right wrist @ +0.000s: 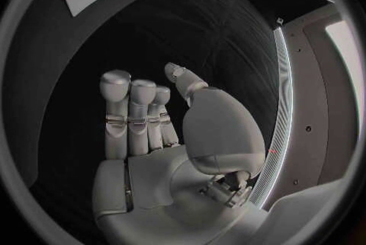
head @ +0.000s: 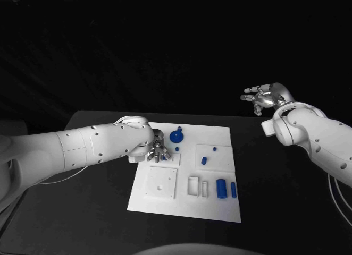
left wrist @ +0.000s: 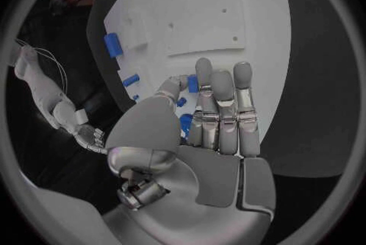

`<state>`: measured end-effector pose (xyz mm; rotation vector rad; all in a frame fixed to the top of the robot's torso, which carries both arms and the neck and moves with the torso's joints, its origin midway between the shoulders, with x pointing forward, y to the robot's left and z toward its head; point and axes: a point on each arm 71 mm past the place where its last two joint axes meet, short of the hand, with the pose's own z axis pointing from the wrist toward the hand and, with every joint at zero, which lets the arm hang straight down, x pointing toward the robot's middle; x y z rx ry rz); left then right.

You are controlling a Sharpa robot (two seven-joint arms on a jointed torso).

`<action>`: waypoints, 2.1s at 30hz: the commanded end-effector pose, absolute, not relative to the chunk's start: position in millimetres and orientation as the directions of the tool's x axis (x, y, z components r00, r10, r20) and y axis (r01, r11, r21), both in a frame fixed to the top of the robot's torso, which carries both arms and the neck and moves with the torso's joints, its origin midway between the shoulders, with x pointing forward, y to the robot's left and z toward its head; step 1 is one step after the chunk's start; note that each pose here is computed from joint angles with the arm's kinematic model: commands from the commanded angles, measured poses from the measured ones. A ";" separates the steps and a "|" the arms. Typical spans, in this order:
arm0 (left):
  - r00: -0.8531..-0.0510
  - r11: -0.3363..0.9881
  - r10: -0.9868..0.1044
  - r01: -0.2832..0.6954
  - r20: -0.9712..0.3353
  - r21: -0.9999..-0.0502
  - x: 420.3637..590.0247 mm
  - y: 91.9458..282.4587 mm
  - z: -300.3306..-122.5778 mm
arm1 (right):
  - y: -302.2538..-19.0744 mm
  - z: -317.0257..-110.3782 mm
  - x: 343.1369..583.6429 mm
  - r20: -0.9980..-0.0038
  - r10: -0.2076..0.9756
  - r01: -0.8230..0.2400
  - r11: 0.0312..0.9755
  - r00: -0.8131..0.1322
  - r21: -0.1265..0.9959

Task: Assemble the parts on the task board

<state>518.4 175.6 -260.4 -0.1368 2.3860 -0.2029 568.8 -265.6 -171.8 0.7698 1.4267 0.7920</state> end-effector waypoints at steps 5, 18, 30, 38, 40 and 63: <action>-0.748 0.984 -0.137 -0.026 -0.649 -0.178 517.4 170.2 -262.9 | -263.9 -172.2 568.7 -0.545 0.838 -0.018 0.545 -0.021 0.838; -0.754 0.984 -0.134 -0.024 -0.644 -0.177 516.7 167.0 -266.6 | -263.3 -173.1 568.4 -0.545 0.838 -0.018 0.544 -0.023 0.839; -0.744 0.984 -0.146 -0.042 -0.652 -0.172 517.8 169.7 -269.5 | -263.9 -174.8 567.9 -0.544 0.839 -0.014 0.544 -0.020 0.839; -0.738 0.984 -0.151 -0.049 -0.657 -0.170 518.4 172.9 -269.5 | -264.6 -175.4 567.7 -0.545 0.838 -0.013 0.545 -0.020 0.838; -0.735 0.984 -0.152 -0.051 -0.660 -0.170 518.6 173.8 -269.3 | -264.7 -175.5 567.6 -0.545 0.838 -0.012 0.545 -0.020 0.838; -0.686 0.979 -0.189 -0.072 -0.703 -0.193 519.4 184.8 -258.8 | -267.0 -178.1 566.5 -0.546 0.837 -0.004 0.546 -0.016 0.838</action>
